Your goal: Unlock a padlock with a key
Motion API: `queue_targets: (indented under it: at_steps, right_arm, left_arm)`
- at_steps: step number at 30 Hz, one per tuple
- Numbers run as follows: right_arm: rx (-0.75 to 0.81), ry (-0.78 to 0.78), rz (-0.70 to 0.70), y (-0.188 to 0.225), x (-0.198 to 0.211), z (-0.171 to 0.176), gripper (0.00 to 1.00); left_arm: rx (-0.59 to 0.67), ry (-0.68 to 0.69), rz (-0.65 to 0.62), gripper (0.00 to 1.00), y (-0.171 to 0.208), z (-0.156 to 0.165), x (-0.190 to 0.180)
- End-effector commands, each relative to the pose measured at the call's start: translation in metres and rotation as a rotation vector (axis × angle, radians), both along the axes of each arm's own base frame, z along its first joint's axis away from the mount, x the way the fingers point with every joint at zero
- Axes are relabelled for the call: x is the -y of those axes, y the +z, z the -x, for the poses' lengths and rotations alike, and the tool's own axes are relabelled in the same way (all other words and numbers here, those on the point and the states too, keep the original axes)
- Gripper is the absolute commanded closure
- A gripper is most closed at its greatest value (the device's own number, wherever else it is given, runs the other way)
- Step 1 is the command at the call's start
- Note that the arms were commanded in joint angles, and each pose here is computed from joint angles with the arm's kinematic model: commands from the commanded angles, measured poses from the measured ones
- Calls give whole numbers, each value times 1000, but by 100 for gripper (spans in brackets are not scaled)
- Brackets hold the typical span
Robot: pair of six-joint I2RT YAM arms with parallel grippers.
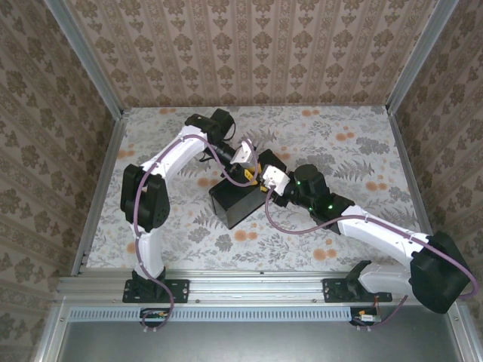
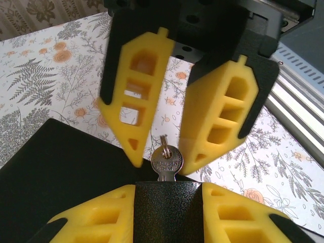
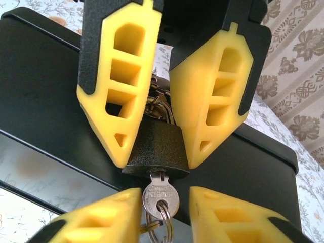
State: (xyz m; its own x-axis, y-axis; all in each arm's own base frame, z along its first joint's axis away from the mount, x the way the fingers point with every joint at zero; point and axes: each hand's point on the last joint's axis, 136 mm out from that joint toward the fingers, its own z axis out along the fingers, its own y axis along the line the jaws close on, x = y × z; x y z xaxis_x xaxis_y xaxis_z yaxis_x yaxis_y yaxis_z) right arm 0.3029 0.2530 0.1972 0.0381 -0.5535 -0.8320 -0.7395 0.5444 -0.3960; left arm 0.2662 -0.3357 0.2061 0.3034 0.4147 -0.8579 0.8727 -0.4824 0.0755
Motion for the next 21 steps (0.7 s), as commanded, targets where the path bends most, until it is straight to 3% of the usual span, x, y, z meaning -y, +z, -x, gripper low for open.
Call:
queue_targets:
  at_steps: [1,12,16,21]
  right_arm:
    - [37,-13,-6,15,-2,-5,79]
    - [-9,-26,-59,22,-1,1,100]
    - [-114,-38,-139,27,-5,5,100]
    - [-376,-75,-374,37,-4,11,100]
  left_arm:
    - [47,-3,80,82,40,6,1]
    - [56,-9,91,84,42,9,8]
    - [78,11,101,84,41,7,11]
    - [119,45,112,84,40,2,13]
